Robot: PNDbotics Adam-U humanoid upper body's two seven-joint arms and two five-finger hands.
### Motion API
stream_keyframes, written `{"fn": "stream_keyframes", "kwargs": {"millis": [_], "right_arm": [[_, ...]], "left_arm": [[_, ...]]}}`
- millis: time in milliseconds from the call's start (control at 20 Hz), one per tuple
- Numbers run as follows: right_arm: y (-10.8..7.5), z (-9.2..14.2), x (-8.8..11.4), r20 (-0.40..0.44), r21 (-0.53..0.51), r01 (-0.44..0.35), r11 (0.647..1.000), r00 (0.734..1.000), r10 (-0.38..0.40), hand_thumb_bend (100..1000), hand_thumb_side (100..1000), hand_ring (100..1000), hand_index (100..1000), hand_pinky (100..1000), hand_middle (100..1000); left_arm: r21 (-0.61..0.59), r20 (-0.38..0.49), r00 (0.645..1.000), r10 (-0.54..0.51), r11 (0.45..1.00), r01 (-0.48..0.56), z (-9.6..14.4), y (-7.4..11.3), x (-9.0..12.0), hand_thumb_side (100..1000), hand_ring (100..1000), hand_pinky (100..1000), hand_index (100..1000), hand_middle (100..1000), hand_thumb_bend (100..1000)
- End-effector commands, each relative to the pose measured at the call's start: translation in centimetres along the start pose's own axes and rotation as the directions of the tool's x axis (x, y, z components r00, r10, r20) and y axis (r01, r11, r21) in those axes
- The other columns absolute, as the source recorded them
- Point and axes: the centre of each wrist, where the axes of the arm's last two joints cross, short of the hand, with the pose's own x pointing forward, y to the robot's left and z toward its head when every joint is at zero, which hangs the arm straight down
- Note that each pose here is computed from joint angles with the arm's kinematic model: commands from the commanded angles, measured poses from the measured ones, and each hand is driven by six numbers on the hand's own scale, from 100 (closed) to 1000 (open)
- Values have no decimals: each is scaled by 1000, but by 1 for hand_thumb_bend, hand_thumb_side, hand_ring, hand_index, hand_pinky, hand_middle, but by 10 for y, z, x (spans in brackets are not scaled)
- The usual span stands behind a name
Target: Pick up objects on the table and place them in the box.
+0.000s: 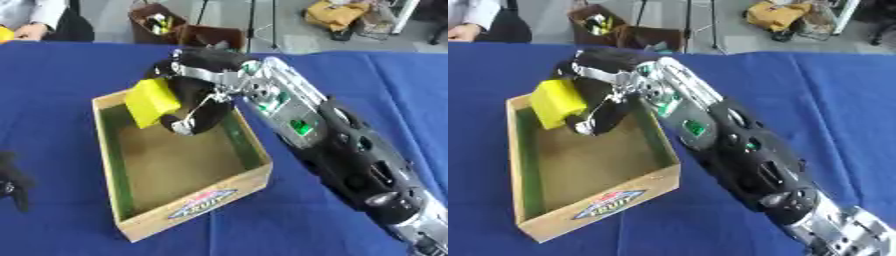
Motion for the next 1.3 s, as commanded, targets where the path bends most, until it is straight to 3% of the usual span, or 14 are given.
{"fn": "stream_keyframes", "kwargs": {"millis": [50, 300, 550, 650, 750, 900, 1050, 1300], "right_arm": [[-5, -3, 5, -1, 16, -84, 996, 996, 84, 100, 213, 542, 441, 613, 359], [3, -13, 9, -17, 119, -232, 965, 972, 236, 100, 230, 618, 498, 635, 410], [11, -20, 5, 0, 270, -299, 915, 951, 310, 100, 315, 674, 626, 672, 489], [11, -20, 4, 14, 295, -309, 904, 948, 319, 100, 466, 705, 691, 697, 528], [8, -20, 5, 26, 297, -312, 903, 948, 319, 100, 734, 751, 821, 724, 594], [2, -18, 7, 45, 276, -310, 910, 950, 310, 100, 989, 825, 952, 771, 703], [-3, -16, 9, 46, 258, -316, 913, 948, 315, 100, 1000, 895, 1000, 831, 796], [-8, -14, 9, 43, 249, -337, 908, 940, 338, 100, 1000, 935, 1000, 875, 877]], "left_arm": [[20, 25, 1000, -10, 1000, 10, -3, 5, 6, 959, 450, 248, 656, 432, 100], [25, 23, 1000, -10, 1000, 9, -3, 4, 6, 962, 450, 248, 655, 432, 100], [23, 20, 1000, -11, 1000, 10, -2, 4, 6, 965, 450, 248, 656, 432, 100], [22, 19, 1000, -11, 1000, 11, -2, 4, 6, 966, 450, 248, 656, 432, 100], [19, 18, 1000, -11, 1000, 11, -2, 4, 6, 968, 450, 248, 655, 432, 100], [15, 17, 1000, -11, 1000, 10, -2, 4, 6, 968, 451, 248, 656, 432, 100], [9, 14, 1000, -10, 1000, 10, -2, 3, 6, 971, 451, 248, 656, 433, 100], [4, 12, 1000, -10, 1000, 10, -2, 3, 5, 970, 452, 248, 657, 433, 100]]}}
